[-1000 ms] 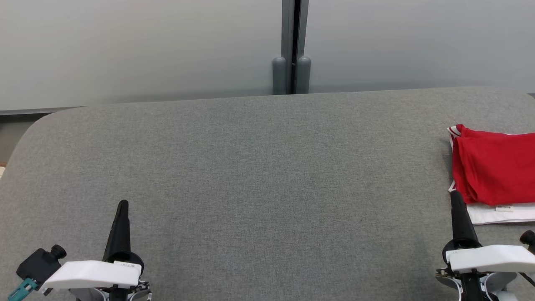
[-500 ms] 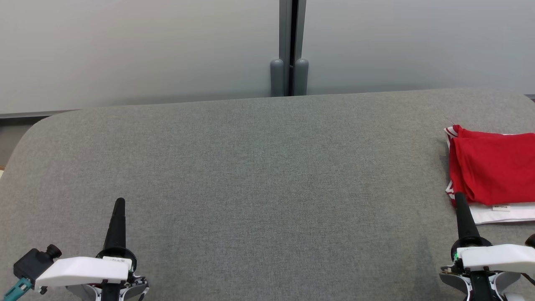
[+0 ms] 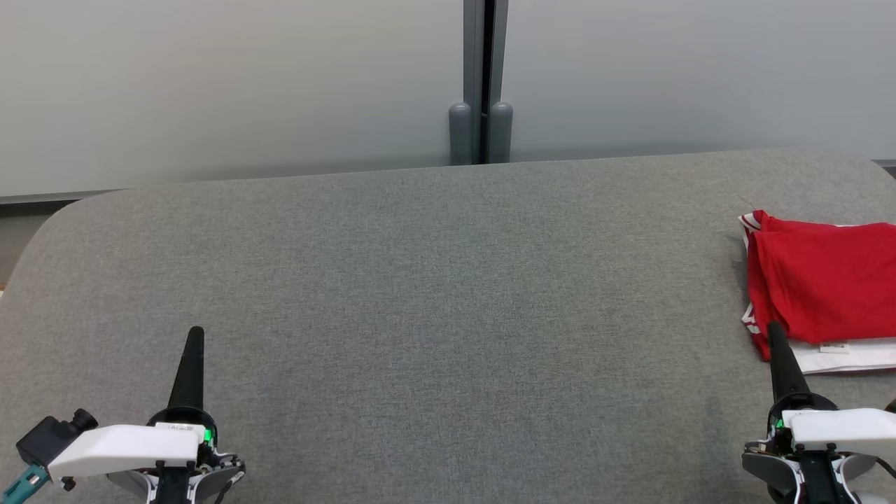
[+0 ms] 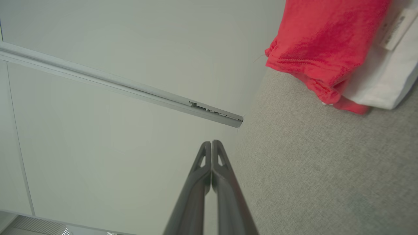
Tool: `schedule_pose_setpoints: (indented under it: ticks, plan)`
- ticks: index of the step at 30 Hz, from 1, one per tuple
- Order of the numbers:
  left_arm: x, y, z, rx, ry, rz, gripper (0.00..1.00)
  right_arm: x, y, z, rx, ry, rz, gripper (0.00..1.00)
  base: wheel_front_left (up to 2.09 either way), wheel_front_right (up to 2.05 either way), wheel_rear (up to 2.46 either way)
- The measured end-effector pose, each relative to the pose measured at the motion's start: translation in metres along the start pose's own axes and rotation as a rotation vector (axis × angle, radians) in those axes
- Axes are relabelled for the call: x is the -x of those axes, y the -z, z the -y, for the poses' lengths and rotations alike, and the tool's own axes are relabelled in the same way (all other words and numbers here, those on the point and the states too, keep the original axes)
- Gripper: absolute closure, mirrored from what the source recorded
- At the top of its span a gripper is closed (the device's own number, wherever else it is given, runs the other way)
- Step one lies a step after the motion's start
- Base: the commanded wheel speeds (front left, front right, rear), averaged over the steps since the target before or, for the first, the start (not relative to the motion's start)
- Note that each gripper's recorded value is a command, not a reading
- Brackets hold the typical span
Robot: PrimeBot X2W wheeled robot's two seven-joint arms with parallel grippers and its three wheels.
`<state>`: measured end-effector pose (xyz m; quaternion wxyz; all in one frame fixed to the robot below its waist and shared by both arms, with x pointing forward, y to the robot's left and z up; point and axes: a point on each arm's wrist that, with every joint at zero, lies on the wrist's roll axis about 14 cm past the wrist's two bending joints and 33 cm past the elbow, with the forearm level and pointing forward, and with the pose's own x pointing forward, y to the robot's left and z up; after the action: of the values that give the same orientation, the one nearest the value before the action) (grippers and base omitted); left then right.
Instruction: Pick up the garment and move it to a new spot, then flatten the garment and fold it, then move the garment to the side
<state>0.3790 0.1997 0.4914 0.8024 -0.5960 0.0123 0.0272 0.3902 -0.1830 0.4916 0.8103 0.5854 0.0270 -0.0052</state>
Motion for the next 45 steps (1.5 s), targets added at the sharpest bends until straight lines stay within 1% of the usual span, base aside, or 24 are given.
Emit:
schedule_pose_setpoints:
  ticks: [28, 45]
  plan:
    - [-0.005, -0.002, 0.006, 0.201, 0.022, -0.017, 1.00, 0.002, -0.013, -0.005, -0.216, -0.021, 0.017, 1.00, 0.00, 0.00, 0.00]
    - [-0.007, -0.003, 0.012, 0.294, 0.041, -0.027, 1.00, 0.003, -0.020, -0.007, -0.322, -0.038, 0.030, 1.00, 0.00, 0.00, 0.00]
